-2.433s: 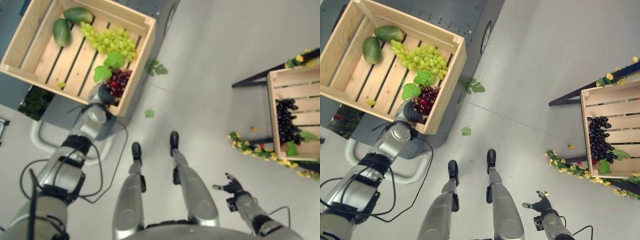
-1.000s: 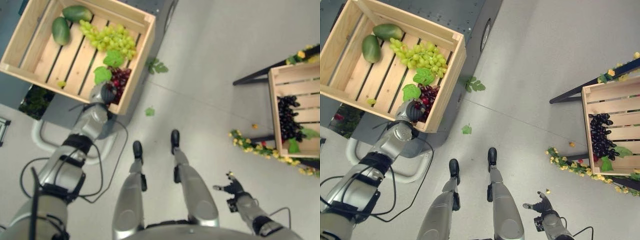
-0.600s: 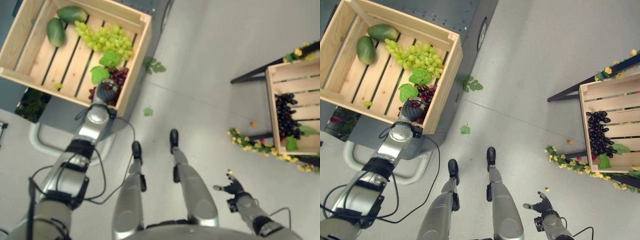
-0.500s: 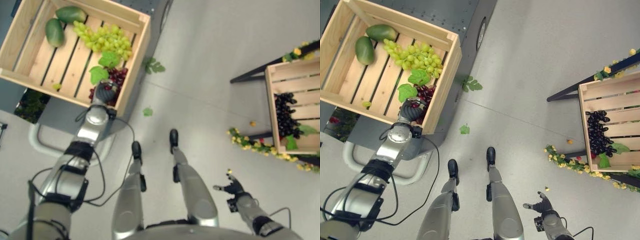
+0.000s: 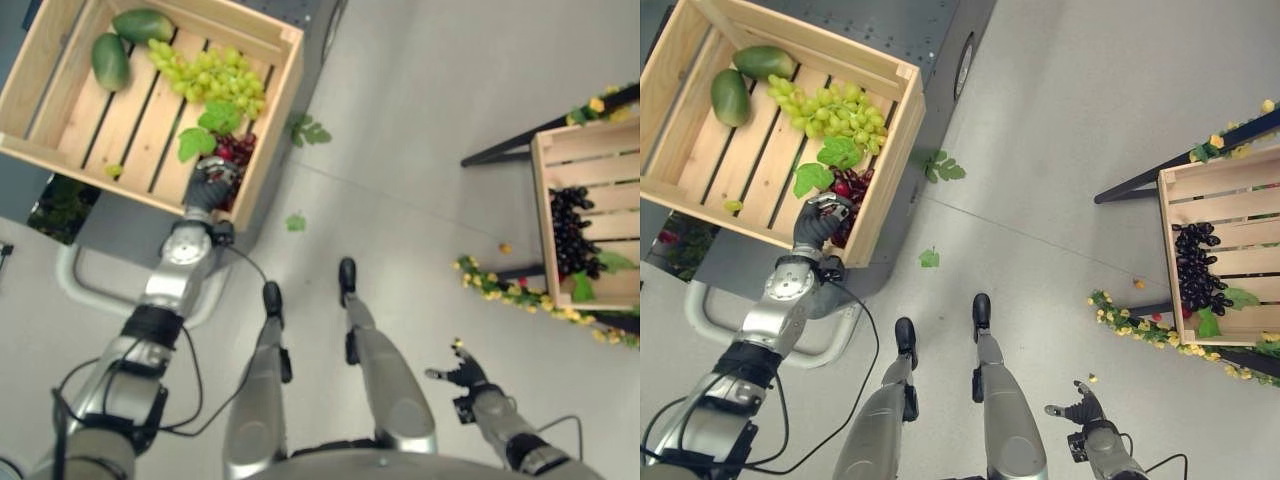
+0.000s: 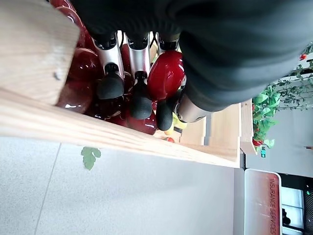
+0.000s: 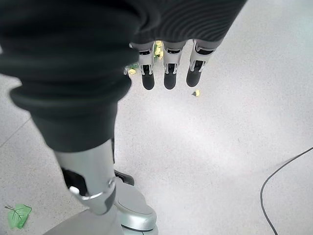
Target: Pick up the fruits from the basket on one side to the basket on the other side
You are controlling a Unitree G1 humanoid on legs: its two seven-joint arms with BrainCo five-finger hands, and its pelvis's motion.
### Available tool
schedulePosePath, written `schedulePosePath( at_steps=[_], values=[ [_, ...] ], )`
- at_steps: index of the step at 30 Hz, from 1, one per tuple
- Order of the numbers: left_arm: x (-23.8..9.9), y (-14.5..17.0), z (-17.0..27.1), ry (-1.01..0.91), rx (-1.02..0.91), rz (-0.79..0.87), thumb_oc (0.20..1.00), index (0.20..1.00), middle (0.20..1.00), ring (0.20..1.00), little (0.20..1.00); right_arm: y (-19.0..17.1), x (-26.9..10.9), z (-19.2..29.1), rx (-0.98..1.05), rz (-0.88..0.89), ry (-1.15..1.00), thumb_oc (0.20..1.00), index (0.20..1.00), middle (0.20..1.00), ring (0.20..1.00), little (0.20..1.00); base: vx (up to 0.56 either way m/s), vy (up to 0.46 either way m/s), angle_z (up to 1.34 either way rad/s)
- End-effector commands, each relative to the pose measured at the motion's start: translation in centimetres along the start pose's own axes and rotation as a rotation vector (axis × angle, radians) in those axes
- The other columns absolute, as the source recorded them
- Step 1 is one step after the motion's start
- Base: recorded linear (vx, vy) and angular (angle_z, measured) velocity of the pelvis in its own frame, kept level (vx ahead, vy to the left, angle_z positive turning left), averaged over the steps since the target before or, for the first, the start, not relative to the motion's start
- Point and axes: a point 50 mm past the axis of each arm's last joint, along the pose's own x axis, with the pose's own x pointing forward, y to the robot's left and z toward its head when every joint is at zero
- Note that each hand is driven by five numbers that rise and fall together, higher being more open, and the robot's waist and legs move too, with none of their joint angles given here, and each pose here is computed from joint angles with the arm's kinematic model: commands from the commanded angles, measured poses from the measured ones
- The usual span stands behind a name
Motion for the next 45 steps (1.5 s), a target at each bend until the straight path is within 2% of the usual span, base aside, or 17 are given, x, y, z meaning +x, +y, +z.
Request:
schedulePosePath(
  at_steps=[1, 21, 34, 45],
  values=[
    [-1.4, -0.9, -1.0, 0.01, -0.09, -0.06, 0.2, 0.2, 0.2, 0.2, 0.2, -1.3, -0.7, -2.0, -0.01, -0.016, 0.034, 1.0, 1.0, 1.0, 1.0, 1.0, 0.0, 0.0, 0.0],
    [-4.5, -1.6, 1.4, -0.102, -0.263, -0.185, 0.2, 0.2, 0.2, 0.2, 0.2, -1.0, -0.7, -1.9, -0.009, 0.004, 0.026, 1.0, 1.0, 1.0, 1.0, 1.0, 0.0, 0.0, 0.0],
    [-5.4, -0.7, 5.3, -0.264, -0.336, -0.208, 0.2, 0.2, 0.2, 0.2, 0.2, -0.9, -0.8, -2.2, -0.017, 0.015, 0.038, 1.0, 1.0, 1.0, 1.0, 1.0, 0.0, 0.0, 0.0],
    [-5.3, -0.2, 5.8, -0.292, -0.337, -0.174, 0.2, 0.2, 0.2, 0.2, 0.2, -0.8, -0.7, -1.8, -0.019, 0.021, 0.023, 1.0, 1.0, 1.0, 1.0, 1.0, 0.0, 0.0, 0.0]
  ],
)
